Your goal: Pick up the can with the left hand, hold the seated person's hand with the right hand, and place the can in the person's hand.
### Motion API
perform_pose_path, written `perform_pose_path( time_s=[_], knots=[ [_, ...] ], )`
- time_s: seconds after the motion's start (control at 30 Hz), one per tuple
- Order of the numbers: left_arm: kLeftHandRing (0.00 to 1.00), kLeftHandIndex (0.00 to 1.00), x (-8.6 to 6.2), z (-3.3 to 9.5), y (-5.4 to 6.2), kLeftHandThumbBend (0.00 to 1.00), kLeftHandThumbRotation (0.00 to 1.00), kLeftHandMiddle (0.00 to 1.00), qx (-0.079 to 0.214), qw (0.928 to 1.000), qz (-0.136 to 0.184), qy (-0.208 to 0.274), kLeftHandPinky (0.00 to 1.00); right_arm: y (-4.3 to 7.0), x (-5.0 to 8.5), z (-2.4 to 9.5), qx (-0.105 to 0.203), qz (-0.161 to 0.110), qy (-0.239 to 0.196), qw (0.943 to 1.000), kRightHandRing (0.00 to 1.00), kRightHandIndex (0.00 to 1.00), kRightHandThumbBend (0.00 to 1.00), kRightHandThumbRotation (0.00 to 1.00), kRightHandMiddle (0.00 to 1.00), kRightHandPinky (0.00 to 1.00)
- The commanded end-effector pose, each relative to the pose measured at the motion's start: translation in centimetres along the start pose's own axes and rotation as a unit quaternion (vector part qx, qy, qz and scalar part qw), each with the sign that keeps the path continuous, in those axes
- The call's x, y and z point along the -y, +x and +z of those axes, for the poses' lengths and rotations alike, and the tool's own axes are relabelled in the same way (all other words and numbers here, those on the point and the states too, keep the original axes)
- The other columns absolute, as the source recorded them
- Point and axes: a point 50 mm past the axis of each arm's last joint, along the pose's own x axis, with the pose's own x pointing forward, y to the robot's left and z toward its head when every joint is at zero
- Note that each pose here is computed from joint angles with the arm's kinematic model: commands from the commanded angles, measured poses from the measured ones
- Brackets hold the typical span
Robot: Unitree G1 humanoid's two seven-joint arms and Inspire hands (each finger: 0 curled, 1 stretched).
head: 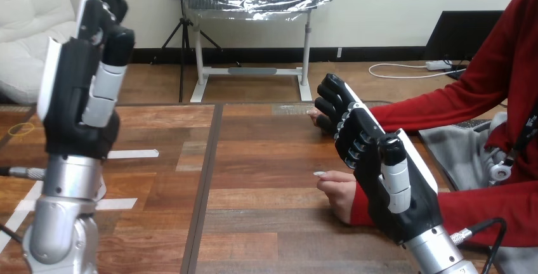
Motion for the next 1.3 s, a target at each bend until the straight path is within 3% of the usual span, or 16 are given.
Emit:
perform_pose_path(
  time_s=[0.0, 0.17, 0.47, 0.6, 0.73, 0.87, 0.9, 1.07, 1.27],
  knots=[
    [1.0, 1.0, -0.9, 0.1, 1.6, 0.89, 0.85, 1.0, 0.004, 0.9999, -0.003, 0.016, 1.0, 1.0, 0.2, 1.5, 0.036, 0.013, -0.016, 0.9991, 0.97, 0.97, 0.93, 1.0, 0.97, 0.99],
    [1.0, 1.0, -1.7, -0.5, 1.8, 0.9, 0.86, 1.0, -0.016, 0.9994, 0.002, 0.03, 1.0, 1.0, 0.3, 1.6, 0.035, 0.012, -0.016, 0.9992, 0.97, 0.97, 0.92, 1.0, 0.97, 0.99],
    [1.0, 1.0, -2.9, -1.7, 1.8, 0.76, 0.87, 1.0, -0.039, 0.9984, 0.009, 0.04, 1.0, 1.0, 0.3, 1.7, 0.038, 0.008, -0.021, 0.999, 0.96, 0.97, 0.92, 1.0, 0.97, 0.97],
    [1.0, 1.0, -3.4, -2.2, 1.8, 0.75, 0.83, 1.0, -0.052, 0.9977, 0.019, 0.04, 1.0, 1.0, 0.3, 1.7, 0.036, 0.007, -0.022, 0.9991, 0.96, 0.97, 0.92, 1.0, 0.97, 0.97],
    [1.0, 1.0, -4.0, -2.5, 1.7, 0.9, 0.72, 1.0, -0.064, 0.9962, 0.032, 0.049, 1.0, 1.0, 0.3, 1.7, 0.036, 0.006, -0.022, 0.9991, 0.97, 0.97, 0.92, 1.0, 0.97, 0.97],
    [1.0, 1.0, -4.5, -2.7, 1.6, 0.95, 0.61, 1.0, -0.066, 0.9937, 0.053, 0.074, 1.0, 1.0, 0.3, 1.8, 0.037, 0.006, -0.021, 0.9991, 0.97, 0.97, 0.92, 1.0, 0.97, 0.97],
    [1.0, 1.0, -4.6, -2.6, 1.5, 0.97, 0.55, 1.0, -0.065, 0.993, 0.057, 0.081, 1.0, 1.0, 0.3, 1.8, 0.037, 0.006, -0.021, 0.9991, 0.97, 0.97, 0.92, 1.0, 0.97, 0.97],
    [1.0, 1.0, -4.9, -2.5, 1.2, 0.99, 0.41, 1.0, -0.066, 0.9901, 0.063, 0.107, 1.0, 1.0, 0.3, 1.8, 0.038, 0.007, -0.02, 0.9991, 0.97, 0.97, 0.9, 1.0, 0.98, 0.97],
    [1.0, 1.0, -5.2, -2.5, 0.9, 1.0, 0.15, 1.0, -0.07, 0.9886, 0.069, 0.114, 1.0, 1.0, 0.3, 1.8, 0.035, 0.006, -0.018, 0.9992, 0.97, 0.97, 0.92, 1.0, 0.98, 0.97]
  ],
)
